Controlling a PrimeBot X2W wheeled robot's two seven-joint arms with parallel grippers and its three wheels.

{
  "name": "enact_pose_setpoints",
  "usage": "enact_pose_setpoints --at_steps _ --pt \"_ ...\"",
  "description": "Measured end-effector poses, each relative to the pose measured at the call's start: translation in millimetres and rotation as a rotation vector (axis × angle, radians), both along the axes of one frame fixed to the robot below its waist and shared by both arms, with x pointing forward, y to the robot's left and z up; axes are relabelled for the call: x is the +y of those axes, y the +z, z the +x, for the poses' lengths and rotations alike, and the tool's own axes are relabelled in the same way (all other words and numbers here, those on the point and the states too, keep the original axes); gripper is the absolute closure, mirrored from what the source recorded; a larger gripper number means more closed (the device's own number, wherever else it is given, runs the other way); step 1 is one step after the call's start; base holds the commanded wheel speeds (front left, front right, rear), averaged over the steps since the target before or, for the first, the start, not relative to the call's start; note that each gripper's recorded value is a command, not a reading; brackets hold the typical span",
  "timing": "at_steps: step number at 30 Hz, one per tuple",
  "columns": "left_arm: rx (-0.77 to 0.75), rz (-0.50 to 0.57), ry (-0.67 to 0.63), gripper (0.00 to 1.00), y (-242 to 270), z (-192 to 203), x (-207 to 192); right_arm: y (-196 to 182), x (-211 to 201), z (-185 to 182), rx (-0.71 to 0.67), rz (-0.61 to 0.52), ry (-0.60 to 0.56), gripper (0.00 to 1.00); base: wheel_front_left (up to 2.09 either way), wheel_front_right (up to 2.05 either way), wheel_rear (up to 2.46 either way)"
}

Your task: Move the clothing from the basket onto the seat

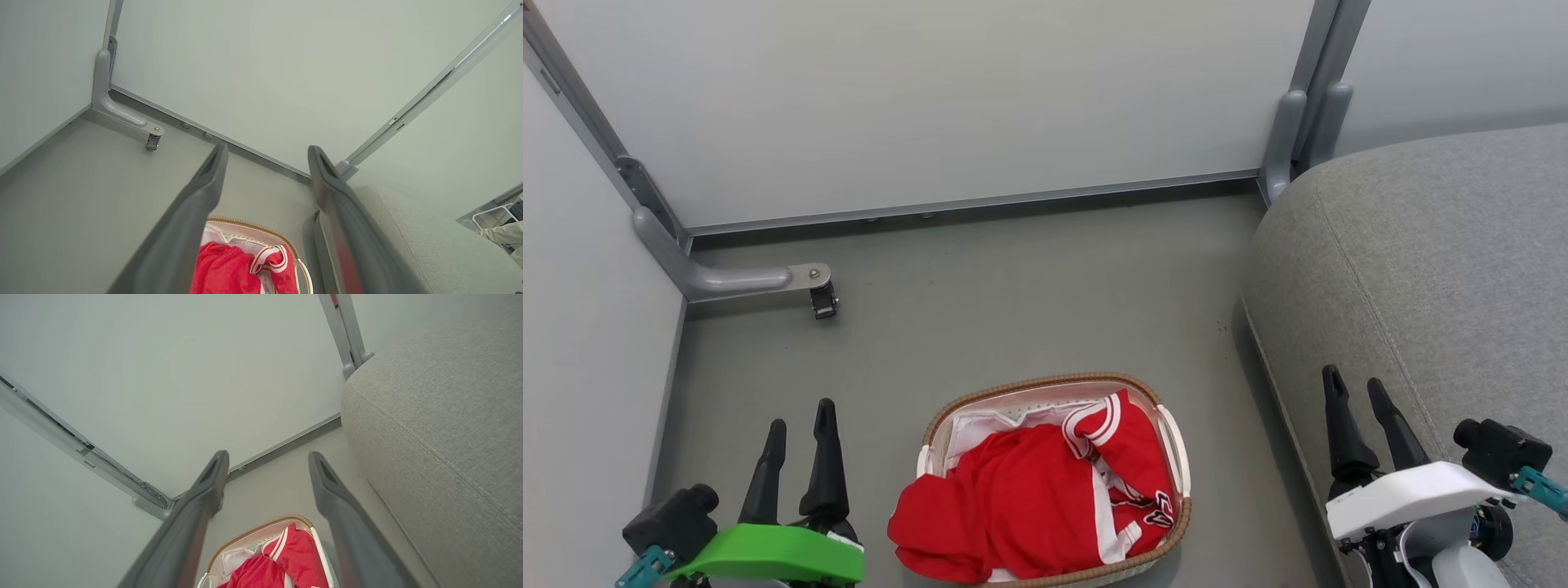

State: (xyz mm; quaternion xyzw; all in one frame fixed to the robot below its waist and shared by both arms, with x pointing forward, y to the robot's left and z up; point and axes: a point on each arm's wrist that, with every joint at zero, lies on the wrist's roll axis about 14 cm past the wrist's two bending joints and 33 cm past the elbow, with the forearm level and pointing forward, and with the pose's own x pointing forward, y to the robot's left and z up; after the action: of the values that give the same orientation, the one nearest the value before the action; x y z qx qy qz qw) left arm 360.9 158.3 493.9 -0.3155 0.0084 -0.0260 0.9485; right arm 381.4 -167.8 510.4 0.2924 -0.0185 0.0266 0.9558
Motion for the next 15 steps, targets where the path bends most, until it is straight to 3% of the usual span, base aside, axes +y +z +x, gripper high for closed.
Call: enact_pose_setpoints --at_steps 15 --pt "0.008 0.137 -0.013 0.00 -10.0 -4.1 -5.0 -1.1 9.8 -0.2 -0.024 -0.181 0.031 0.00 0.00 0.00 0.00"
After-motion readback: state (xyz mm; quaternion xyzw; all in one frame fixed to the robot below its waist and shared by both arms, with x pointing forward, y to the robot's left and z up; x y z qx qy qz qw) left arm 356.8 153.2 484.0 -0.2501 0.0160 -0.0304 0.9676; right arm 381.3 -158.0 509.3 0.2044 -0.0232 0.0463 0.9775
